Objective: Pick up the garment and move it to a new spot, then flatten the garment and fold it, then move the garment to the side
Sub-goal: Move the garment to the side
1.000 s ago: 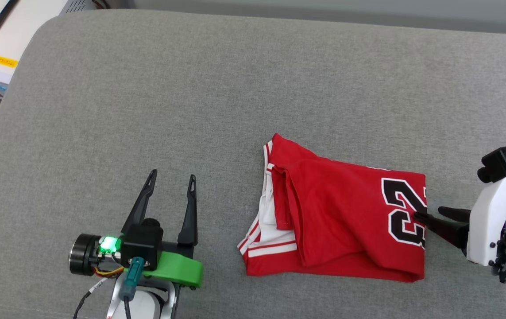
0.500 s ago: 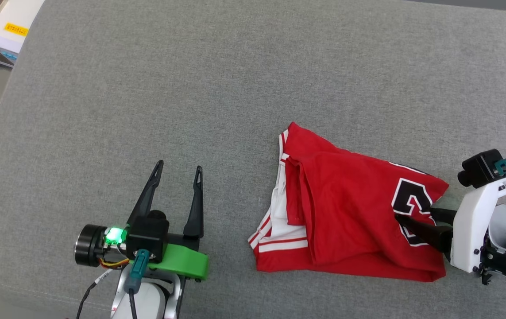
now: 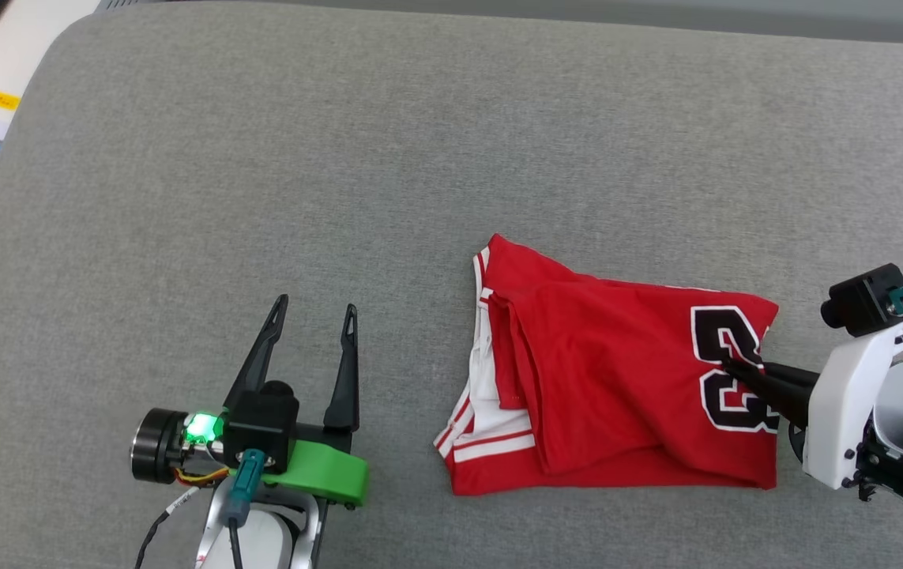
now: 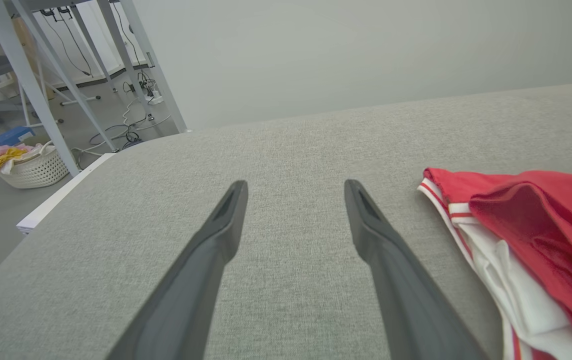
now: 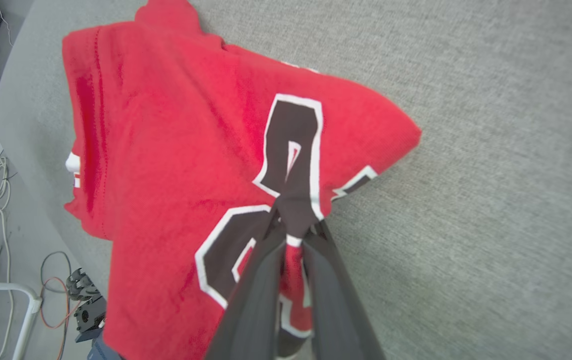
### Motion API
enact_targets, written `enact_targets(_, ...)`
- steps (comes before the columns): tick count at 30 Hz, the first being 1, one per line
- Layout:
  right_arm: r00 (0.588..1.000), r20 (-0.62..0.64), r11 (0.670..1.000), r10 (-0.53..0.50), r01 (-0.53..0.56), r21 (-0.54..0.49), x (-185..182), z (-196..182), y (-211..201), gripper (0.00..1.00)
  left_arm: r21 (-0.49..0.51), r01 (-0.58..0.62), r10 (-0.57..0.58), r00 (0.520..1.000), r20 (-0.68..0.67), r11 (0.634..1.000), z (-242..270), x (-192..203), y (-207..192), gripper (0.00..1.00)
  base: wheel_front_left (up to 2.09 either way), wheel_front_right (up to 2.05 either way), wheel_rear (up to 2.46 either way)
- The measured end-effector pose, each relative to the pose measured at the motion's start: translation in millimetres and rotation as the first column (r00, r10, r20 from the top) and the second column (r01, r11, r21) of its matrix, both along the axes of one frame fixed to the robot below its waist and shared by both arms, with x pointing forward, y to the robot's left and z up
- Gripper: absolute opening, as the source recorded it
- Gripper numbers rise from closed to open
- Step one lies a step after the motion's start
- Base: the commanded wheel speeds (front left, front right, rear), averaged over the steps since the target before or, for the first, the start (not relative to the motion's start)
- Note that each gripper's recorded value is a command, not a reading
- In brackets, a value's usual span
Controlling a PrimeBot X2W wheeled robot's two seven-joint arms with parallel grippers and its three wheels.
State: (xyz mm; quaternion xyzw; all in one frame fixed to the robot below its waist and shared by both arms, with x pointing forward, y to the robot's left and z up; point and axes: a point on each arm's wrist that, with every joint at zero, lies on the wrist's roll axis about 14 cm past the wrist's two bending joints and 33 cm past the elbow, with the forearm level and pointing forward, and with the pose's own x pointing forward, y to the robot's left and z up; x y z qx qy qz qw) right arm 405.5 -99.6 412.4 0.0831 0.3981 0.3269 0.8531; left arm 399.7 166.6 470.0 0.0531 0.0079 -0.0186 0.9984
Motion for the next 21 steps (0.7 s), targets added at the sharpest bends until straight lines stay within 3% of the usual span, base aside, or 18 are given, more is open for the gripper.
enact_targets(9,0.978,0.207,0.988,-0.007,0.039,-0.150,11,45,-48,0.00,-0.016,0.079,-0.079,0.997,0.015,0.997,1,11,-26,1.00,0.00,0.00,0.00)
enact_targets(14,0.955,0.294,0.962,-0.042,0.119,-0.247,18,68,-90,0.00,-0.015,0.133,-0.133,0.991,0.026,0.991,1,20,-43,1.00,0.00,0.00,0.00)
enact_targets(21,0.918,0.366,0.915,-0.152,0.271,-0.300,36,89,-147,0.00,-0.010,0.192,-0.192,0.981,0.027,0.981,-5,35,-60,1.00,0.00,0.00,0.00)
